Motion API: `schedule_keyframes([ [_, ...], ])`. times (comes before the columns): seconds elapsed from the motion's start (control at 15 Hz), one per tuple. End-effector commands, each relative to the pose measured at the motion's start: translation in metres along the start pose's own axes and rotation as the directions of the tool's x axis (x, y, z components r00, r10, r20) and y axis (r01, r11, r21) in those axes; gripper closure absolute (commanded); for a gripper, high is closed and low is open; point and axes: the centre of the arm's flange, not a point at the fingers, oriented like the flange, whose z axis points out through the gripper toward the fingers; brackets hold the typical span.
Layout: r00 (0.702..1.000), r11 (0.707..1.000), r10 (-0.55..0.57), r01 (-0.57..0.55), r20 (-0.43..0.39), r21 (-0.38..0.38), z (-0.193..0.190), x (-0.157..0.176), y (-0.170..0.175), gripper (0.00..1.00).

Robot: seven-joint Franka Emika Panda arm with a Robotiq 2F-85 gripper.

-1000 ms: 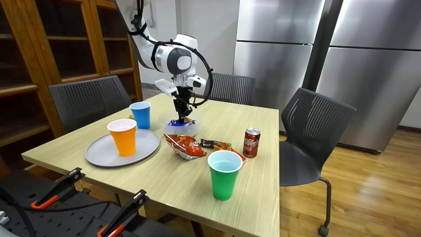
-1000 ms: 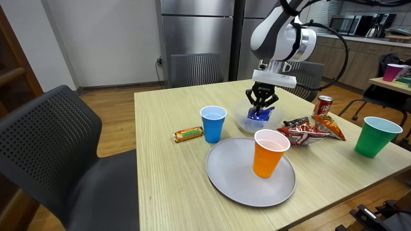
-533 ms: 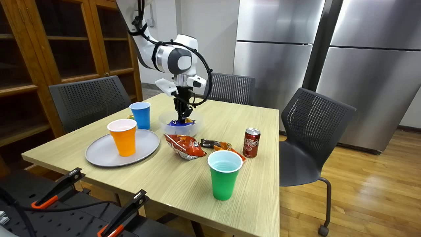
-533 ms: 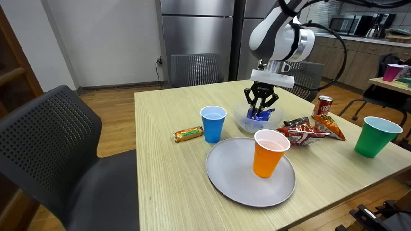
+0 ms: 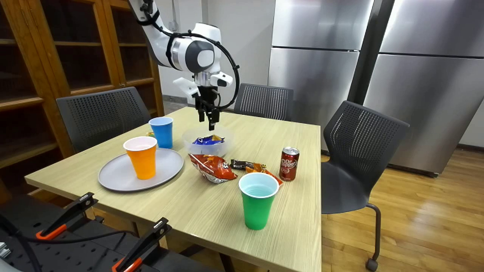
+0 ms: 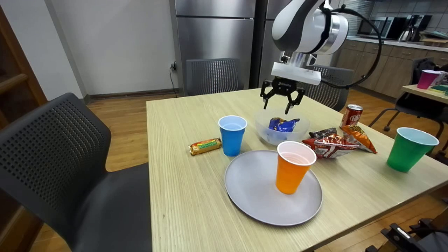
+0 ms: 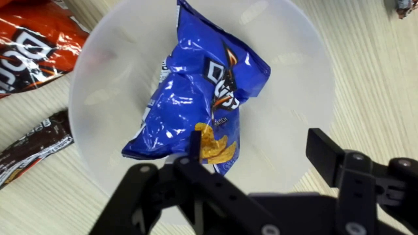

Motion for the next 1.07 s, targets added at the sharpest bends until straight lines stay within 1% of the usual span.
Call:
schedule_keyframes([
  [0.0,0.999,1.000,-0.018,0.019,-0.045,0.021,-0.037,-0.038,-0.006,0.00],
  [0.2,0.996,0.998,-0.052,0.054,-0.073,0.032,-0.053,-0.060,-0.019,0.00],
  [0.47,0.991,0.993,-0.105,0.109,-0.076,0.038,-0.065,-0.091,-0.038,0.00],
  [0.8,0.984,0.986,-0.165,0.166,-0.064,0.017,-0.066,-0.125,-0.064,0.00],
  [1.0,0.978,0.980,-0.201,0.200,-0.056,-0.009,-0.062,-0.142,-0.083,0.00],
])
